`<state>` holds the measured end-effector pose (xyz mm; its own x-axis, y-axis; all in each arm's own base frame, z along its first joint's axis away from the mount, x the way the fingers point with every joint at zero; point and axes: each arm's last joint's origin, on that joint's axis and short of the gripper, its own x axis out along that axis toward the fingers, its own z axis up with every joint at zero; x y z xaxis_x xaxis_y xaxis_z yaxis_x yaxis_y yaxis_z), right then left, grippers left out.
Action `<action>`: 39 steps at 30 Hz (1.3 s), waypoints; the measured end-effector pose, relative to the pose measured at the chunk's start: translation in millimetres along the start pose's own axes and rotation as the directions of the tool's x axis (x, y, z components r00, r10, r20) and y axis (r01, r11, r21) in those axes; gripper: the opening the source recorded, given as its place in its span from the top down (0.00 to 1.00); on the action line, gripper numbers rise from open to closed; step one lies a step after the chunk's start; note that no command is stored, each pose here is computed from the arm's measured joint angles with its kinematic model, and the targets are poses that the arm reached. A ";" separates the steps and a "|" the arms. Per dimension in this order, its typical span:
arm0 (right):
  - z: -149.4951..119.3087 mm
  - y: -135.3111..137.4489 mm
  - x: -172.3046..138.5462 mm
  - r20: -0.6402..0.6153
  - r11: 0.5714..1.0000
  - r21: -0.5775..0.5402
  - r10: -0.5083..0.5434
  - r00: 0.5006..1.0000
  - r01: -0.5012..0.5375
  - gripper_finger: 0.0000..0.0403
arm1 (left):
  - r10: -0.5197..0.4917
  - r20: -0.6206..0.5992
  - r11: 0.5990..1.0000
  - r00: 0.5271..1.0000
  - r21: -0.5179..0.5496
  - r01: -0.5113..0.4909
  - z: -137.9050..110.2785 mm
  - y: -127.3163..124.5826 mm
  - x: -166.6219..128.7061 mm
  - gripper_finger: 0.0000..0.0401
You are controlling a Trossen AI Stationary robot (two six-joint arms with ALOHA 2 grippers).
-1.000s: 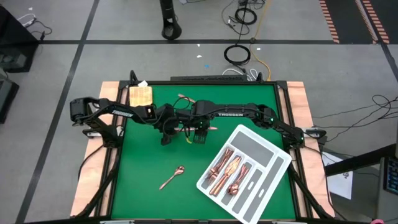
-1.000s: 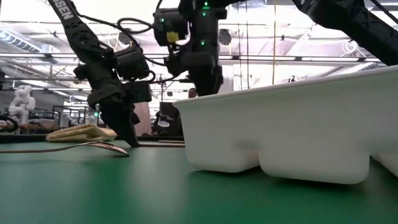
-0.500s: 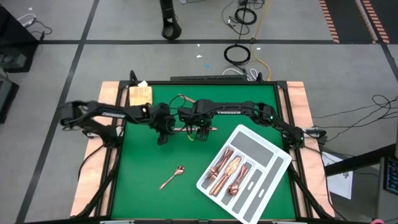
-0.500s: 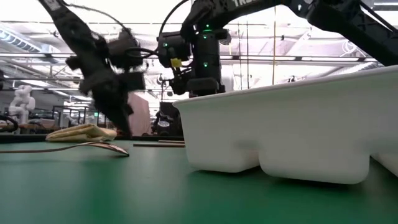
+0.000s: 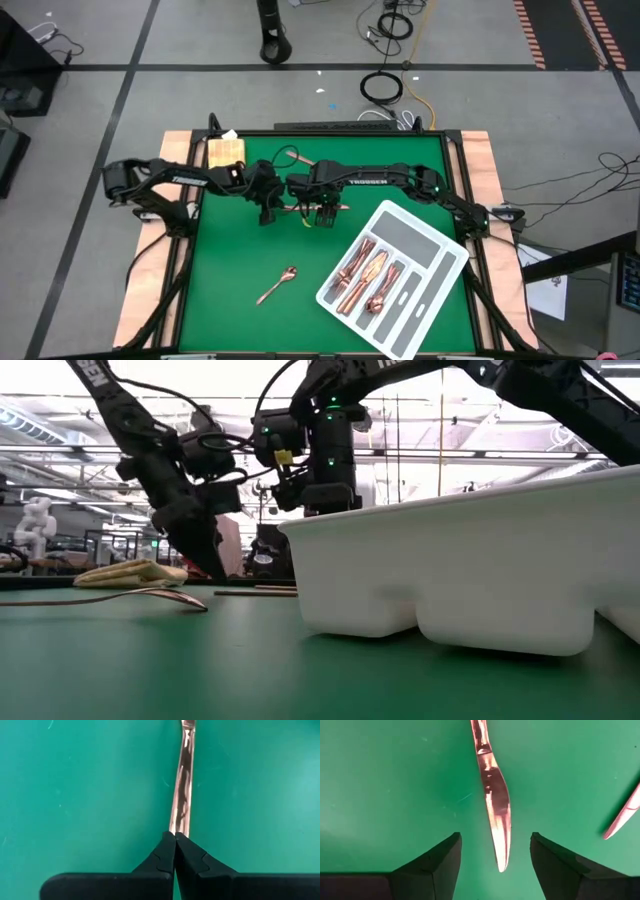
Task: Sort silverware
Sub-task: Put the bronze knife into the silverware tray
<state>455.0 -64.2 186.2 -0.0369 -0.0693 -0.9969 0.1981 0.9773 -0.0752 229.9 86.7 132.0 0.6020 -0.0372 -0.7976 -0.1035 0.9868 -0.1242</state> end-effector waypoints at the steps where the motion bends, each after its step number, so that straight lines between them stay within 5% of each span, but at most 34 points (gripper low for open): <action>1: 0.0 0.0 0.0 0.000 1.000 0.000 -0.001 1.000 0.001 0.45 | 0.000 0.003 1.000 1.000 0.001 0.000 0.1 0.7 1.9 0.98; 18: 0.5 -11.6 0.9 -0.003 0.999 -0.043 -0.004 1.000 0.004 0.45 | -0.032 -0.038 0.999 0.999 -0.006 0.032 -5.3 3.8 18.0 0.98; 29: 12.2 -37.0 2.2 0.113 0.989 -0.135 0.075 0.991 -0.059 0.45 | -0.023 -0.052 1.000 0.998 0.010 0.024 -6.8 3.9 18.1 0.98; 39: 4.2 -24.2 24.4 0.019 0.964 -0.231 0.142 0.990 -0.133 0.45 | -0.008 -0.056 1.000 0.998 0.019 0.009 -7.0 4.3 18.1 0.98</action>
<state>453.4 -90.5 163.6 0.0105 0.0660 -0.9978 -0.0309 0.9974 0.0656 234.8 89.1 112.9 0.5574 -0.0538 -0.8285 -0.0834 0.9892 -0.1203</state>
